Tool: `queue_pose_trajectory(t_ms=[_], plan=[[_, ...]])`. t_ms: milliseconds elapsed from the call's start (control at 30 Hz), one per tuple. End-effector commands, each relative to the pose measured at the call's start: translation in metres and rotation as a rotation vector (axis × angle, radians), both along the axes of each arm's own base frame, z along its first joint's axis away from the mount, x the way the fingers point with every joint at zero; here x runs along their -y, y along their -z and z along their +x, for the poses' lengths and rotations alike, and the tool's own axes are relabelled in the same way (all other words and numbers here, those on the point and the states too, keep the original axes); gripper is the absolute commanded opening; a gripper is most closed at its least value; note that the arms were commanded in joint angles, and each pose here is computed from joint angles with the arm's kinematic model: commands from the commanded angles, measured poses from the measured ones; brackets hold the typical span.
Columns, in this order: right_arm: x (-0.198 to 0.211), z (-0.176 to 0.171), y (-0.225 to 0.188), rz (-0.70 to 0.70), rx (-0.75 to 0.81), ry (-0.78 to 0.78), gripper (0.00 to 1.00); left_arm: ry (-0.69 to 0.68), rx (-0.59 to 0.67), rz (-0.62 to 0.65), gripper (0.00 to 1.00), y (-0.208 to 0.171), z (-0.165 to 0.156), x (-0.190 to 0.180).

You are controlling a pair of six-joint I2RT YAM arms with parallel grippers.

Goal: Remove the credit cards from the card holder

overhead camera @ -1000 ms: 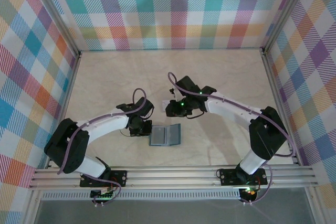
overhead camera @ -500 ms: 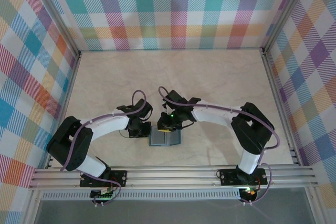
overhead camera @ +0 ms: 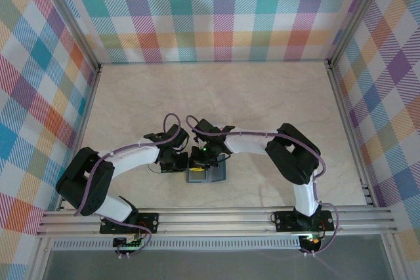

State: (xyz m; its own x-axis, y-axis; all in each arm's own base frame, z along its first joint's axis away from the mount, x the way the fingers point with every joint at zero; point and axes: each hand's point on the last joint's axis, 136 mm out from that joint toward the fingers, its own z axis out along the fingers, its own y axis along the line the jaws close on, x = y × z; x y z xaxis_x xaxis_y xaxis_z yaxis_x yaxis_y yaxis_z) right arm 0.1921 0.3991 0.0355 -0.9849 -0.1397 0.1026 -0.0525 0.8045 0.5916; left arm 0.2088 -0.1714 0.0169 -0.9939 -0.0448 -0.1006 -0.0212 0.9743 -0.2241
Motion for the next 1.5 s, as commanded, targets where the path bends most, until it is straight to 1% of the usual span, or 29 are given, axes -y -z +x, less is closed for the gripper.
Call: queue_pose_trajectory(t_ms=[0, 133, 200, 467, 667, 833, 933, 1133, 1333, 1467], plan=[[0.002, -0.002, 0.006, -0.045, -0.013, -0.004, 0.21, -0.005, -0.043, 0.011, 0.06, 0.008, -0.011, -0.007], [0.022, -0.004, 0.013, -0.154, -0.001, -0.007, 0.28, -0.003, -0.044, 0.011, 0.06, 0.007, -0.012, -0.008], [0.032, -0.004, 0.012, -0.194, 0.013, -0.005, 0.30, -0.003, -0.043, 0.012, 0.06, 0.007, -0.012, -0.008], [0.059, -0.002, -0.001, -0.334, 0.074, -0.010, 0.42, -0.003, -0.046, 0.008, 0.06, 0.006, -0.012, -0.008], [0.073, 0.003, -0.012, -0.424, 0.129, -0.018, 0.50, -0.003, -0.043, 0.007, 0.06, 0.005, -0.011, -0.007], [0.080, 0.004, -0.017, -0.459, 0.147, -0.022, 0.55, -0.005, -0.044, 0.007, 0.06, 0.005, -0.011, -0.007], [0.084, 0.004, -0.018, -0.467, 0.152, -0.019, 0.55, -0.005, -0.046, 0.007, 0.07, 0.005, -0.012, -0.008], [0.095, 0.002, -0.019, -0.497, 0.164, -0.017, 0.54, -0.002, -0.044, -0.006, 0.07, 0.001, -0.011, -0.005], [0.113, -0.002, -0.007, -0.560, 0.167, -0.026, 0.50, -0.003, -0.027, -0.072, 0.07, -0.016, -0.005, 0.008], [0.119, -0.005, 0.001, -0.577, 0.160, -0.034, 0.47, -0.004, -0.012, -0.115, 0.08, -0.030, -0.002, 0.016]])
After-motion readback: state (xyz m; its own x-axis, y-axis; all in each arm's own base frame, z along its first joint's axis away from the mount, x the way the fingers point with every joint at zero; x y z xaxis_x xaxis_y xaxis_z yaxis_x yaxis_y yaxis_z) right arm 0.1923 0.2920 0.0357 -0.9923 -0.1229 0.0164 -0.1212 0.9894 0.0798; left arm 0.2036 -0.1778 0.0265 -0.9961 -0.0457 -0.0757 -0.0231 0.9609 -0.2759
